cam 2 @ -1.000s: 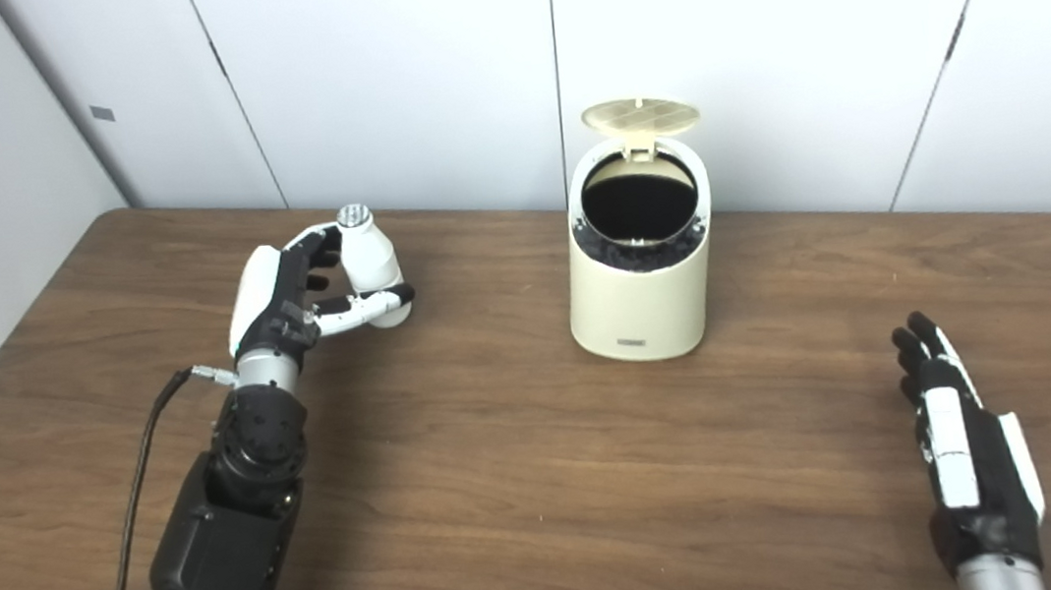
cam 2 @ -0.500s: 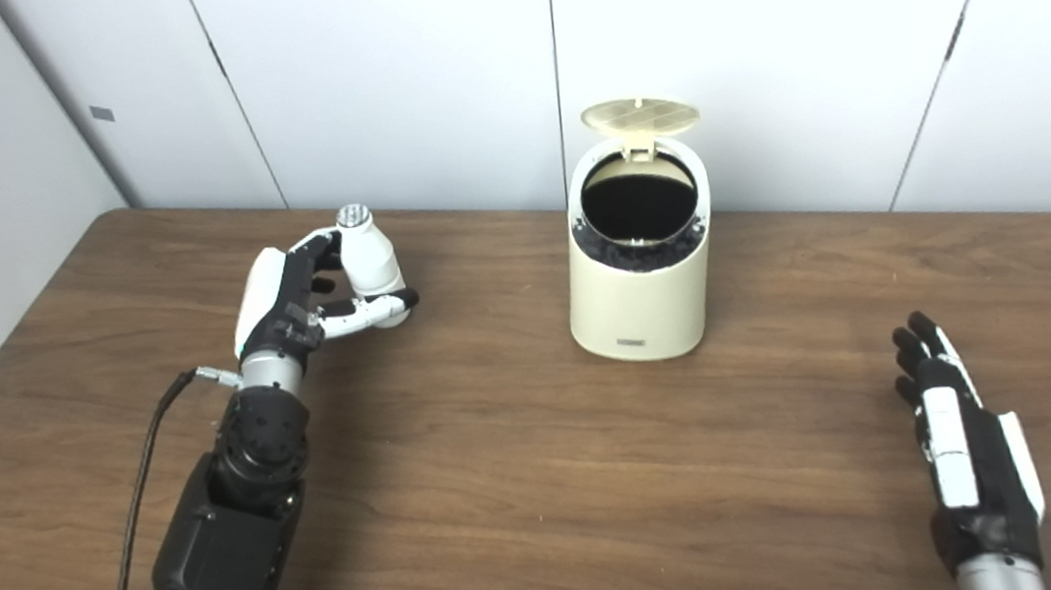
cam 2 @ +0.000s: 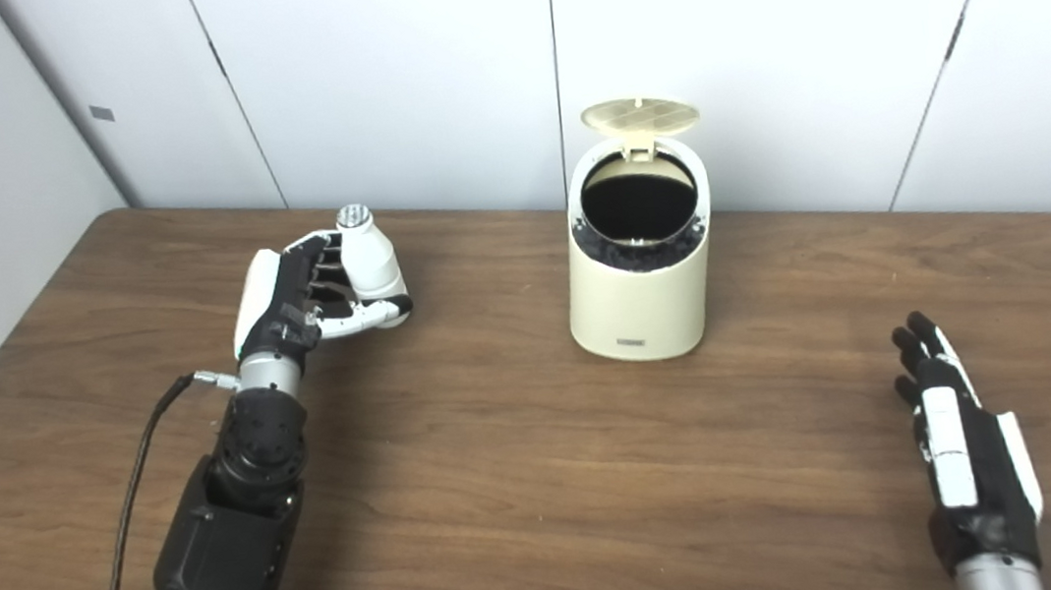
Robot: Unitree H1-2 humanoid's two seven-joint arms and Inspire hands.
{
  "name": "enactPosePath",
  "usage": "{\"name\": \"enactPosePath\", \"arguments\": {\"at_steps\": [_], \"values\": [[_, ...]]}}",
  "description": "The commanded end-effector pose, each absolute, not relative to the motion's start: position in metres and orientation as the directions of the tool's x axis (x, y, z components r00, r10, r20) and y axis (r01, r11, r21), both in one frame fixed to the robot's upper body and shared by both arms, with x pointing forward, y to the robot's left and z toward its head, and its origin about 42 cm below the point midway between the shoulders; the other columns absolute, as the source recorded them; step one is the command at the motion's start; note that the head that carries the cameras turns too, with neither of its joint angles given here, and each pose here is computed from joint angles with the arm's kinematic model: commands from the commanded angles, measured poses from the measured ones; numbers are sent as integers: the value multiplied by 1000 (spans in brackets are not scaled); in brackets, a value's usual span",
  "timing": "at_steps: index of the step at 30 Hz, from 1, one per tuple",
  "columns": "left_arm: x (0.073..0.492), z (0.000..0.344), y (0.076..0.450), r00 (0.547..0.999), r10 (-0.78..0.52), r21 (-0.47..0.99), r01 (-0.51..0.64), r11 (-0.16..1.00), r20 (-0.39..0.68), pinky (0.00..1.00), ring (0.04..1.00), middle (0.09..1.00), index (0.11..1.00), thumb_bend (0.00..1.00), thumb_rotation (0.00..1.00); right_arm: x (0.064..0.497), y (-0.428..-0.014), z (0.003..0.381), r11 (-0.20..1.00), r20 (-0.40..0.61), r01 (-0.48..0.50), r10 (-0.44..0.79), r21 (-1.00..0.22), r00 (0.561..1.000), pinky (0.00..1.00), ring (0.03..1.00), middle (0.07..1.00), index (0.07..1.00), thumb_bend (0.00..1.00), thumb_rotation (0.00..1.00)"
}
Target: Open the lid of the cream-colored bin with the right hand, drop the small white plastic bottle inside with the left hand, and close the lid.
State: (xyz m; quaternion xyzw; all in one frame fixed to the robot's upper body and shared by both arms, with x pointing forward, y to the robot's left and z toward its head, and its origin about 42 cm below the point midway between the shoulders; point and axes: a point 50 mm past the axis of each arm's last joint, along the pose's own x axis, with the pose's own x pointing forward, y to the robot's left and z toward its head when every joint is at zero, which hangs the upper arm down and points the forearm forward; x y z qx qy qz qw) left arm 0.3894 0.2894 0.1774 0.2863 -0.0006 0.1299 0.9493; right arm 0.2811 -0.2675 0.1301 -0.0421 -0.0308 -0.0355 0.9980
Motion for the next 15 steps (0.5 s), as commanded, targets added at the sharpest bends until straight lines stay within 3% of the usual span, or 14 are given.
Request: {"name": "enactPosePath", "arguments": {"at_steps": [1, 2, 4, 8, 15], "values": [[401, 203, 287, 956, 243, 511, -295, 808, 168, 527, 592, 626, 630, 771, 12, 285, -267, 146, 994, 132, 63, -51, -86, 990, 942, 966, 933, 956, 586, 993], [401, 203, 286, 955, 244, 505, -297, 810, 171, 505, 568, 604, 548, 621, 30, 285, -267, 146, 995, 133, 61, -50, -85, 990, 925, 964, 930, 956, 580, 995], [403, 202, 285, 948, 258, 480, -317, 818, 185, 492, 545, 550, 501, 547, 18, 284, -267, 146, 995, 138, 58, -48, -77, 989, 905, 959, 924, 954, 583, 989], [404, 201, 284, 942, 269, 461, -333, 822, 200, 487, 490, 507, 467, 507, 0, 284, -268, 147, 997, 138, 54, -47, -49, 989, 917, 957, 911, 950, 582, 964], [406, 199, 282, 944, 250, 464, -324, 824, 216, 468, 479, 508, 460, 501, 0, 284, -270, 148, 997, 146, 53, -44, -57, 988, 937, 953, 896, 947, 593, 972]]}}
